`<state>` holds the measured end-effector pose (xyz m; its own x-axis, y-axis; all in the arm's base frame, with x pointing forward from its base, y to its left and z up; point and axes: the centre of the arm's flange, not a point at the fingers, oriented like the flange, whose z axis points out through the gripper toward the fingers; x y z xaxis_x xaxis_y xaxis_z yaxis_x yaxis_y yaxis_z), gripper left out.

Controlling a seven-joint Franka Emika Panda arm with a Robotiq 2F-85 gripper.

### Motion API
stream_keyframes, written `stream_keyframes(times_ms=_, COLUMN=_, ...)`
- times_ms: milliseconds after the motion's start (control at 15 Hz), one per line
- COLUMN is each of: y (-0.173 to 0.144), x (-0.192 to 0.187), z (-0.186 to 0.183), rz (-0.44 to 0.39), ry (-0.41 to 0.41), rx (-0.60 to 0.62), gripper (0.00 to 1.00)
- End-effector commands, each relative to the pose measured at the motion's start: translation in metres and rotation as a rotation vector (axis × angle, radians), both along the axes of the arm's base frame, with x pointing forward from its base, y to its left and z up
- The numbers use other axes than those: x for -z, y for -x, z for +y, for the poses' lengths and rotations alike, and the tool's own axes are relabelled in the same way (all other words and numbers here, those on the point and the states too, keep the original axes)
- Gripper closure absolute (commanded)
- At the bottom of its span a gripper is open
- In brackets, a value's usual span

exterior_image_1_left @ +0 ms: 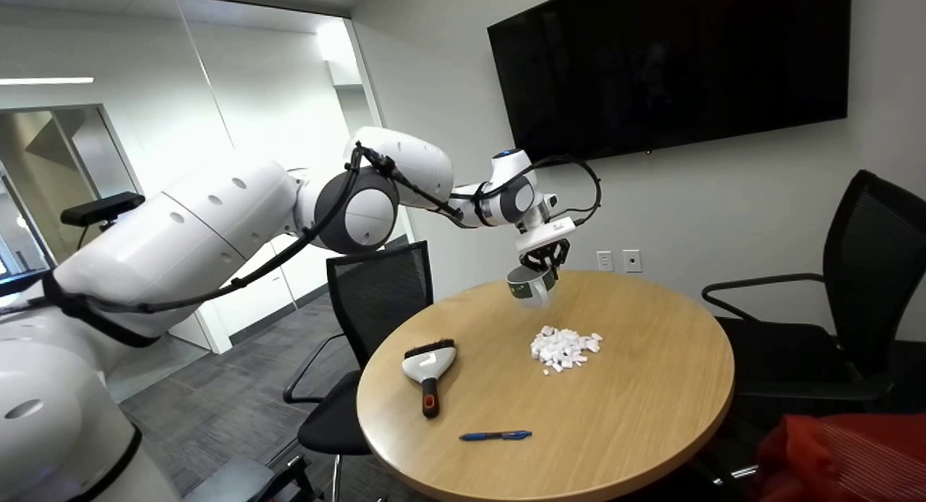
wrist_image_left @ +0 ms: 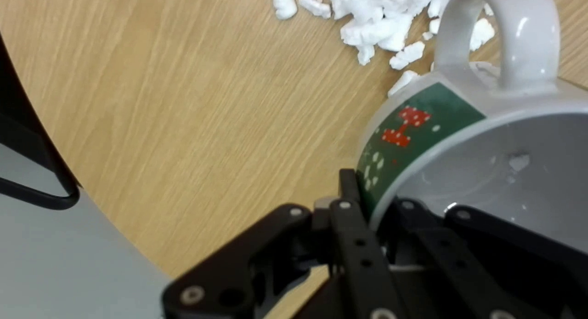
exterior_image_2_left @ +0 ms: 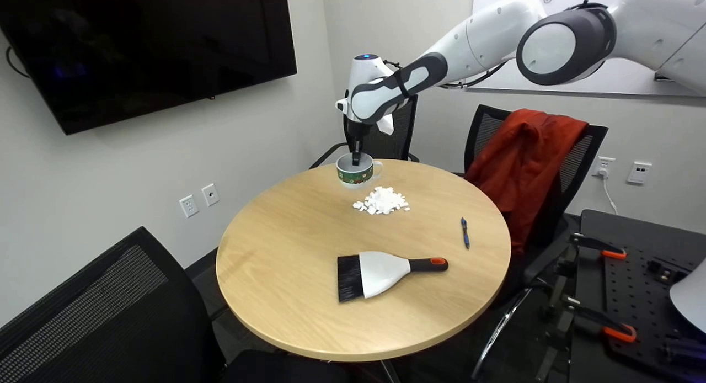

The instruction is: Remove the objects from the cup and put them on the table

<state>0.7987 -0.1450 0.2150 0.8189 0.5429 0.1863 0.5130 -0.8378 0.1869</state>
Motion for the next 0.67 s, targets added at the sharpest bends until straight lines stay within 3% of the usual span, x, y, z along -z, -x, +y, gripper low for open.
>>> stream_keyframes(times_ms=0, y=0.001, x=-0.002, z=-0.001, rz=0.009, ry=-0.003, rx=-0.016, gripper=0.97)
stream_keyframes(times_ms=67, y=0.001, x=-0.002, z=-0.003, rz=0.011, ry=-0.005, rx=-0.017, gripper=0.90)
stream_keyframes(times_ms=333, y=0.004, x=0.014, z=-0.003, rz=0.030, ry=0.001, rx=-0.016, gripper=0.90)
stream_keyframes(times_ms=400, y=0.003, x=0.018, z=-0.003, rz=0.037, ry=-0.011, rx=-0.041, gripper=0.97)
stream_keyframes(times_ms=600, y=0.003, x=0.021, z=0.024, rz=0.008, ry=-0.053, rx=-0.123, gripper=0.97)
